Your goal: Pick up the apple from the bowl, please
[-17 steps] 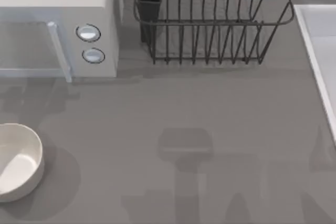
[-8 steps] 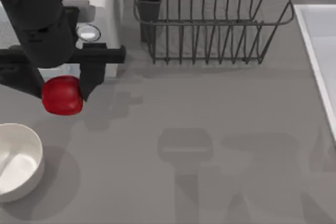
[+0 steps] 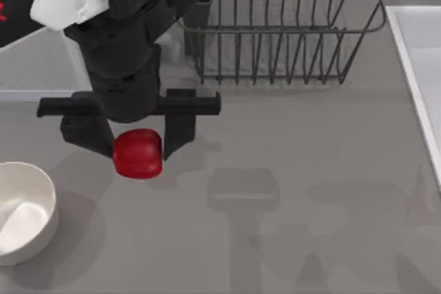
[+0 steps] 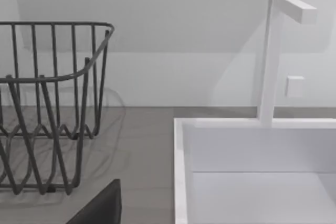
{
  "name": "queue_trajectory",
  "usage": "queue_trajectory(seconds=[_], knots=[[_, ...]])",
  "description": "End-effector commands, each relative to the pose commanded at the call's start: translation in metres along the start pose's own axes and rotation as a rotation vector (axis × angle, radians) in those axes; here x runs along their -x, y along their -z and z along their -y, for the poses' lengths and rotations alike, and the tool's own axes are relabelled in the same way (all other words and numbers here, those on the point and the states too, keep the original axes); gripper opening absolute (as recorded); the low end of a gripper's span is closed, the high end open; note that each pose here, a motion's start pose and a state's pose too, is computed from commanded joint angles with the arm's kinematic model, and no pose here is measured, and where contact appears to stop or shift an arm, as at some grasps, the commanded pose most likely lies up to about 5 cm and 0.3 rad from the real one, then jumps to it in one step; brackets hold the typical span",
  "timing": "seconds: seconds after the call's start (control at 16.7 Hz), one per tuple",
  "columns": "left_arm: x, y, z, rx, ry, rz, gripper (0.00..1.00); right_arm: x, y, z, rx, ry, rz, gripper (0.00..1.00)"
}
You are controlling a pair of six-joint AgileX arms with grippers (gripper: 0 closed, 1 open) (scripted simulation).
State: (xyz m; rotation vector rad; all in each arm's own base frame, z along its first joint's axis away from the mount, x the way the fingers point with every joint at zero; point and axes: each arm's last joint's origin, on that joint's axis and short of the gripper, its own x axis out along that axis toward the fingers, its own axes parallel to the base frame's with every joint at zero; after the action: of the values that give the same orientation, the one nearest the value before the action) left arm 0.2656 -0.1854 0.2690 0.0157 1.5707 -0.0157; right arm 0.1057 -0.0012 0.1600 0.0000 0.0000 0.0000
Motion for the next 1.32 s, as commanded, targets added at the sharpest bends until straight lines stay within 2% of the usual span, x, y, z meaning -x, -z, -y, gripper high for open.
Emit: queue_trajectory(seconds=[0.24,0.72,1.02,1.32], knots=[[-0.01,-0.001,-0.001,0.001,0.0,-0.001,0.0,0.0,0.0,0.0,0.0,0.0,0.0,1.0],[-0.101,-0.002,0.001,0.0,0.005,0.007,0.0,0.0,0.0,0.0,0.0,0.0,0.0,1.0],[-0.11,0.0,0.0,0.0,0.0,0.0,0.0,0.0,0.0,0.0,0.0,0.0,0.0,1.0],[-0.11,0.0,0.0,0.0,0.0,0.0,0.38,0.0,0.0,0.0,0.0,0.0,0.0,1.0]])
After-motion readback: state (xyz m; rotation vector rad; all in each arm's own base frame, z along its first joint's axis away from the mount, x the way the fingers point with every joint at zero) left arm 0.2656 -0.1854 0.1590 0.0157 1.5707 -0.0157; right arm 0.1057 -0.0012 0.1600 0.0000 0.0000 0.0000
